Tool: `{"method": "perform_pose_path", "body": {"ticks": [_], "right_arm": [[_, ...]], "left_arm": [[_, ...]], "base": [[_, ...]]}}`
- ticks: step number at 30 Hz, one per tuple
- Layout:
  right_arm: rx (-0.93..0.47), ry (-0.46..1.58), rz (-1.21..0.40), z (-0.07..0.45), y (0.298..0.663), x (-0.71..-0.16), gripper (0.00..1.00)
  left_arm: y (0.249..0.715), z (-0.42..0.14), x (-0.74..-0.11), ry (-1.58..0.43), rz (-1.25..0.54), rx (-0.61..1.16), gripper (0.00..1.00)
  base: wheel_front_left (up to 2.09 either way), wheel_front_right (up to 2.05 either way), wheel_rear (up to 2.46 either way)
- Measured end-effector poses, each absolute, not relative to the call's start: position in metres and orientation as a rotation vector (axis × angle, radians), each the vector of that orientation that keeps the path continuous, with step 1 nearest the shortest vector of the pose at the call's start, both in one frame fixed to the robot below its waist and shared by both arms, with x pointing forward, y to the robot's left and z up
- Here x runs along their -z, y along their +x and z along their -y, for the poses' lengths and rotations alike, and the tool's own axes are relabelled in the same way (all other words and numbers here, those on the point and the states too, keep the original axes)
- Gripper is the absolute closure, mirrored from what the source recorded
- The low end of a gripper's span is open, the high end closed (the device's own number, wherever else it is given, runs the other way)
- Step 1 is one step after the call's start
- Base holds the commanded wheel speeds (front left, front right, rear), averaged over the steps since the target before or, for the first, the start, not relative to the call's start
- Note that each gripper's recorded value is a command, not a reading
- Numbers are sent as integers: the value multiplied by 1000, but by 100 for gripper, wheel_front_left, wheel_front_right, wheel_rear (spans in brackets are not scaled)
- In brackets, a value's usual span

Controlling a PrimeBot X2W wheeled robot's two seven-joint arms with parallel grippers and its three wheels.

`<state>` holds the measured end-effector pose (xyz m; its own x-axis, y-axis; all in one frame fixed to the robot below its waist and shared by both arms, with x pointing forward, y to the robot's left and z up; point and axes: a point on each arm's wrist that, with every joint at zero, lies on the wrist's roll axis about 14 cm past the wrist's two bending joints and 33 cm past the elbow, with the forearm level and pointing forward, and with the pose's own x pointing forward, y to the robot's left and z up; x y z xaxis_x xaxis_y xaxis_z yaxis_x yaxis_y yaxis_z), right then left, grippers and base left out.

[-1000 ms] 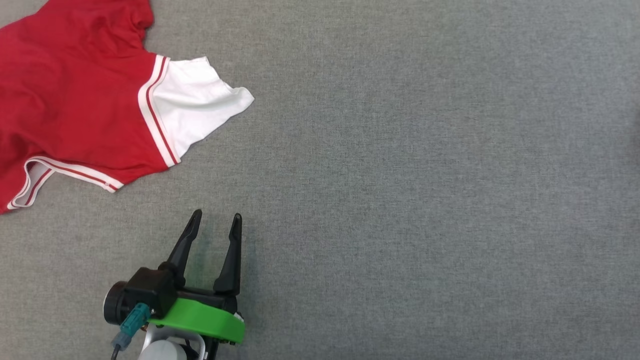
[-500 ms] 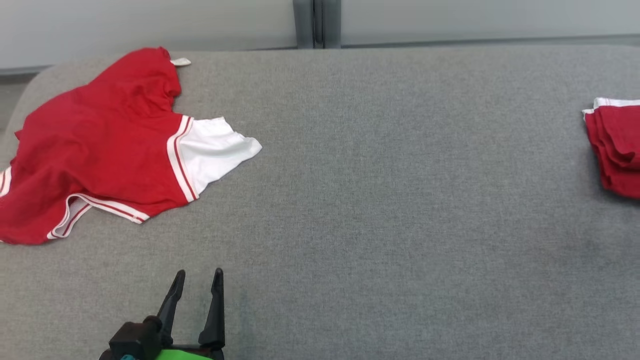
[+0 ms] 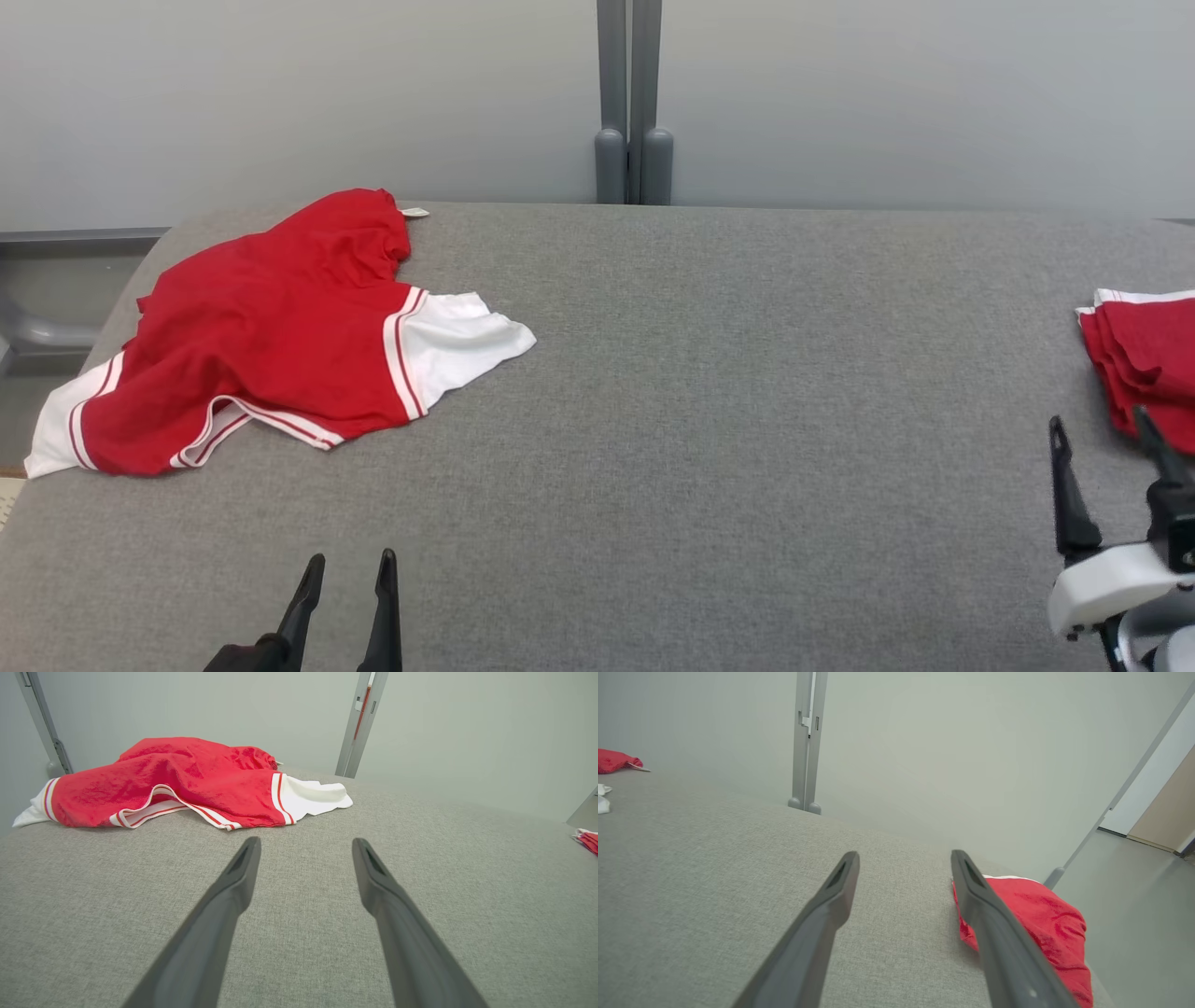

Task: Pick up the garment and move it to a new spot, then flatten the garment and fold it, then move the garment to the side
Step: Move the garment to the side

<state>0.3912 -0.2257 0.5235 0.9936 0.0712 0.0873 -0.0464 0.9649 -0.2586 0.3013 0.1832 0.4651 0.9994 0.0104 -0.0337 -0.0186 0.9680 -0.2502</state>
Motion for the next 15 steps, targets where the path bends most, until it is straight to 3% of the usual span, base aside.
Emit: {"method": "perform_pose_path", "body": {"ticks": [6,15], "right_arm": [[-105,-177,63,196,373,-505,0],[-69,-109,40,194,360,-496,0]], "left_arm": [[294,-192,-468,-231,-15,-37,0],[297,-189,-474,-219,4,-21,0]], "base": [[0,0,0],[0,0,0]]}}
